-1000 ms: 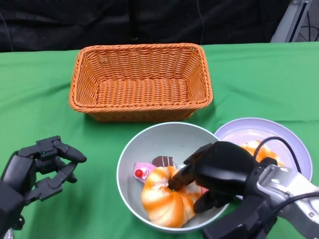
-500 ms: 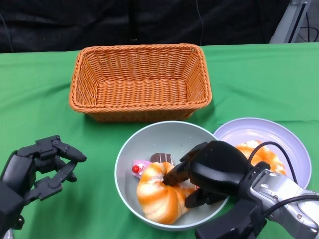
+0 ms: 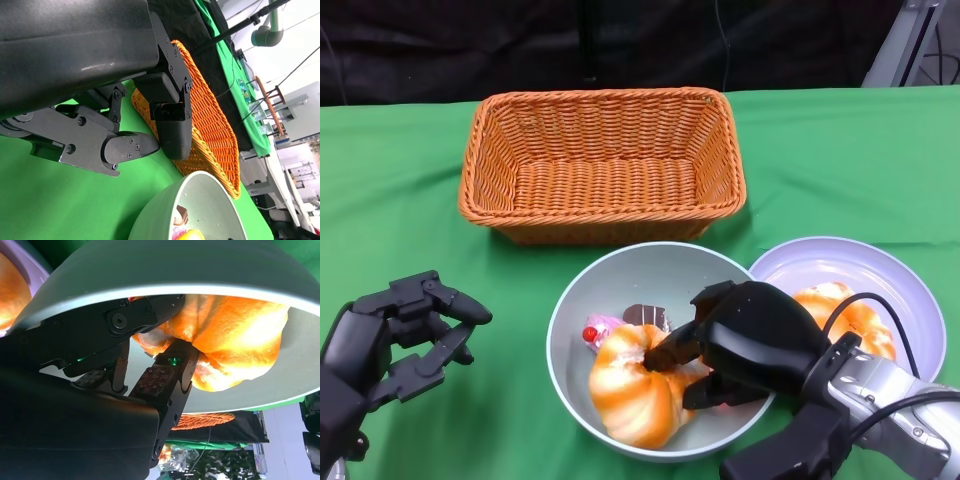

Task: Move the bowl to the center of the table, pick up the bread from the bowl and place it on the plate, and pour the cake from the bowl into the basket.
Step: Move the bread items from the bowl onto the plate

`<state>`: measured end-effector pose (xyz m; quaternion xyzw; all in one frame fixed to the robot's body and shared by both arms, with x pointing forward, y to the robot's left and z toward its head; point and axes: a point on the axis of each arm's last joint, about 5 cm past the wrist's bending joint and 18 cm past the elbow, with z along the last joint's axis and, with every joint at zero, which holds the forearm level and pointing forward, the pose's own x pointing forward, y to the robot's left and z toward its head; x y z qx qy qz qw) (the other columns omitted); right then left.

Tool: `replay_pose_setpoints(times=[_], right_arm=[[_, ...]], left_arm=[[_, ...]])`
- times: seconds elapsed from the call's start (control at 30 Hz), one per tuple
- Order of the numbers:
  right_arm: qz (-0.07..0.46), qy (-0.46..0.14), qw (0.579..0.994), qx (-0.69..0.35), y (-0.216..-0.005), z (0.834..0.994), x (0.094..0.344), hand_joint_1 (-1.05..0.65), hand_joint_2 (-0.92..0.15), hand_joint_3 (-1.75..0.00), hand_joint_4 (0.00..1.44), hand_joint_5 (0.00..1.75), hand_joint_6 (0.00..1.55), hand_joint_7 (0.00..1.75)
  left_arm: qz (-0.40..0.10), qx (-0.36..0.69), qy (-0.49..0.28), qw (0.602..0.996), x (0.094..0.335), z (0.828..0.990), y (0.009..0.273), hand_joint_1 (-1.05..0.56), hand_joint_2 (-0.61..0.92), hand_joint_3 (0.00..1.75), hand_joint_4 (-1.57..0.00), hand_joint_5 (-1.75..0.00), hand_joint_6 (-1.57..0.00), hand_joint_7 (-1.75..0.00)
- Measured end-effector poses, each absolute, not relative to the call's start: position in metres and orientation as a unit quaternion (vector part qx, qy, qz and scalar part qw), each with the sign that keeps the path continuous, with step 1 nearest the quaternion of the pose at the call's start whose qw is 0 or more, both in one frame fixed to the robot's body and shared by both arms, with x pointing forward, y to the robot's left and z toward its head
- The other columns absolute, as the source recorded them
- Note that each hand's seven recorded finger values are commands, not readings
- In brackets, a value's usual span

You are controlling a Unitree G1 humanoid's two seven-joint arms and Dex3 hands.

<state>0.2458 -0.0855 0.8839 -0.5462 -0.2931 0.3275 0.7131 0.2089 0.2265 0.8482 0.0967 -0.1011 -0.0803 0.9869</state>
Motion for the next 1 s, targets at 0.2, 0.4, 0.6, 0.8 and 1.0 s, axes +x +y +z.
replay_pose_setpoints(times=[0.2,0.4,0.6,0.8,1.0], right_arm=[[0.325,-0.289,0.721,-0.539,-0.085,0.883,0.247,-0.22,-0.92,-0.05,0.74,1.28,1.11,0.03],[0.304,-0.29,0.745,-0.518,-0.087,0.882,0.246,-0.18,-0.92,-0.04,0.7,1.37,1.16,0.05],[0.285,-0.292,0.779,-0.476,-0.09,0.883,0.245,-0.14,-0.9,-0.01,0.69,1.37,1.16,0.06],[0.282,-0.288,0.807,-0.432,-0.094,0.888,0.244,-0.12,-0.88,0.0,0.71,1.42,1.2,0.07],[0.282,-0.294,0.826,-0.389,-0.097,0.901,0.241,-0.08,-0.88,-0.01,0.71,1.49,1.24,0.1]], left_arm=[[-0.081,0.097,-0.101,0.987,0.209,0.848,0.226,-0.14,0.89,0.49,-0.81,-1.4,-0.83,-1.05],[-0.081,0.096,-0.1,0.987,0.209,0.848,0.226,-0.15,0.89,0.48,-0.8,-1.4,-0.83,-1.06],[-0.081,0.095,-0.1,0.987,0.209,0.848,0.225,-0.15,0.89,0.48,-0.78,-1.4,-0.81,-1.06],[-0.081,0.095,-0.1,0.987,0.209,0.848,0.225,-0.14,0.89,0.47,-0.78,-1.41,-0.81,-1.07],[-0.08,0.095,-0.099,0.987,0.209,0.847,0.226,-0.13,0.89,0.48,-0.78,-1.41,-0.8,-1.08]])
